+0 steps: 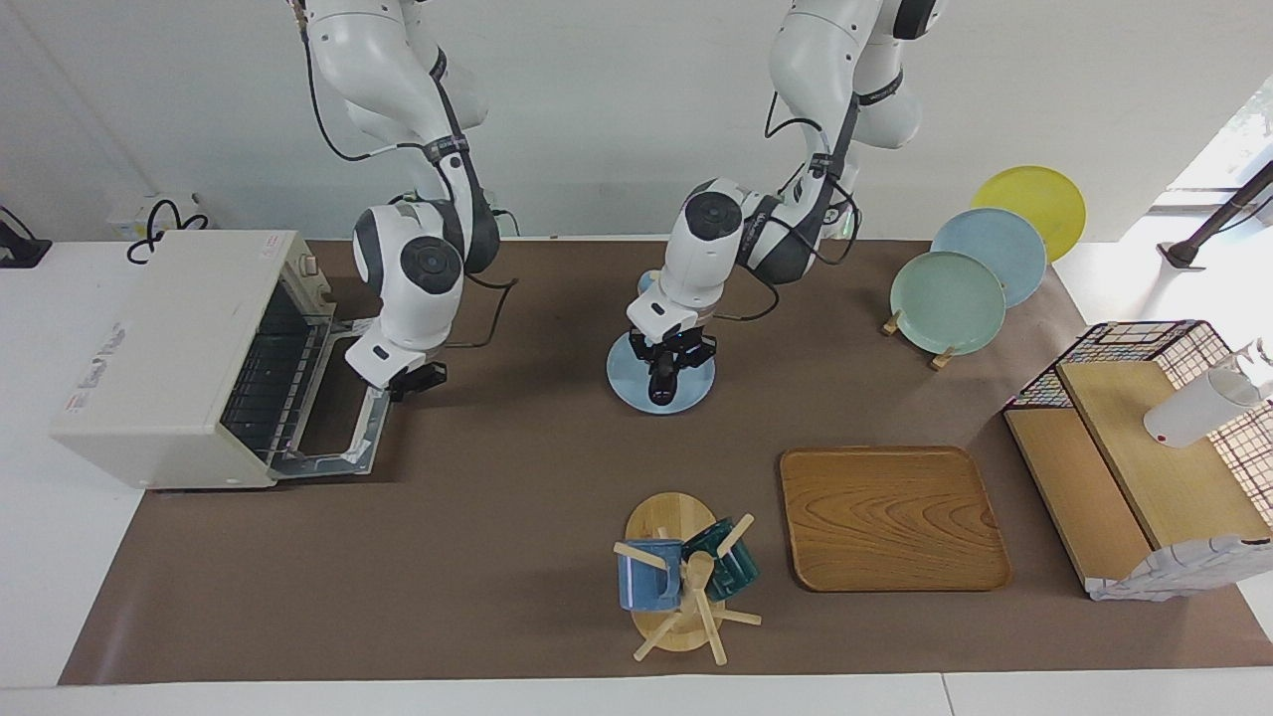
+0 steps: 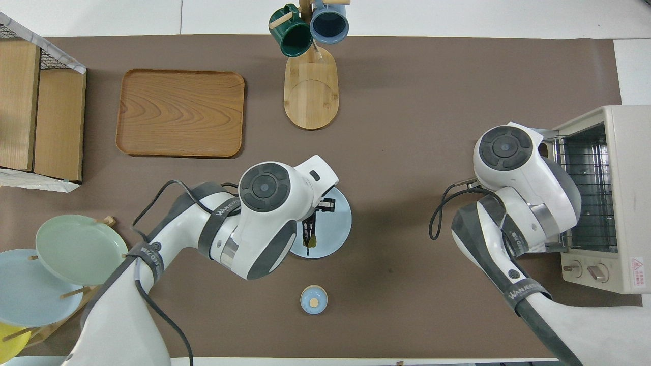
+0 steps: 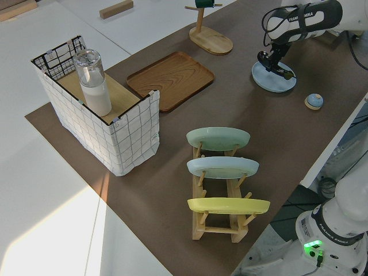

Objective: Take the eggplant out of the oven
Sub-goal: 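Carry the eggplant to the wooden tray with the left gripper and lower it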

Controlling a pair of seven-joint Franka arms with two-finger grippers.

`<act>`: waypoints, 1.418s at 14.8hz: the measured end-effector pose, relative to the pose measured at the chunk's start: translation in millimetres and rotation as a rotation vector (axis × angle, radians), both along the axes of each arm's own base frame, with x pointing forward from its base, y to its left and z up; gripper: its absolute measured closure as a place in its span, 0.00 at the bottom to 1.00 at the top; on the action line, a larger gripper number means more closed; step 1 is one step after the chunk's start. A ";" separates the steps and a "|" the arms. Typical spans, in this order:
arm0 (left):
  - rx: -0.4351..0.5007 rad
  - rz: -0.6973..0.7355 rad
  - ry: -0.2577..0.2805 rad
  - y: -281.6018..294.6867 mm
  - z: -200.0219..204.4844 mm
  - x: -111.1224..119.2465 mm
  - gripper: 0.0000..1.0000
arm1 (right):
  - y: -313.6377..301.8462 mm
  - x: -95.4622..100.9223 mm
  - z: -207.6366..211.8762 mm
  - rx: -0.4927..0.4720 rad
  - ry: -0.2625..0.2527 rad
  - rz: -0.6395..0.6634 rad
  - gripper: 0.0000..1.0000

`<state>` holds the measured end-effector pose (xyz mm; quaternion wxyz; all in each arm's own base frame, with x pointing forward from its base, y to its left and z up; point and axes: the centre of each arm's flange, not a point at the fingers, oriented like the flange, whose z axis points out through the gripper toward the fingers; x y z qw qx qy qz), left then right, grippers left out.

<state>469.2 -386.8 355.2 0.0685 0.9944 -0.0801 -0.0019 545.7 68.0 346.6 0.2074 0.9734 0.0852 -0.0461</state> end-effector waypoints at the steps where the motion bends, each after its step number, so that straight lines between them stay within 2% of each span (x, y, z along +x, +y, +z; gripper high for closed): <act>1: -0.001 0.028 0.002 14.6 18.1 13.6 0.63 | -5.8 -0.5 20.0 -0.009 -0.001 0.001 0.99; 4: -0.006 0.103 0.003 78.7 69.0 73.7 0.63 | -38.7 -4.2 68.8 -0.018 -0.013 0.001 0.99; 6: -0.019 0.140 -0.010 132.8 80.5 111.6 0.63 | -62.9 -6.7 87.4 -0.016 -0.021 0.002 0.99; 11: -0.010 0.155 0.007 254.2 43.3 169.4 0.63 | -97.7 -8.5 104.3 -0.006 -0.022 -0.015 0.99; 14: 0.004 0.182 0.031 296.2 -0.2 204.4 0.63 | -112.3 -14.7 111.9 0.031 0.017 -0.017 0.99; 17: 0.012 0.187 0.018 306.6 -33.4 223.7 0.63 | -120.7 -25.8 126.4 0.074 0.046 -0.006 0.99; 19: 0.009 0.181 0.010 302.7 -36.1 225.3 0.63 | -115.5 -32.3 143.5 0.114 0.030 -0.018 0.99; 21: 0.006 0.180 -0.021 300.1 -33.1 228.4 0.63 | -105.4 -35.7 168.2 0.189 0.013 -0.047 0.99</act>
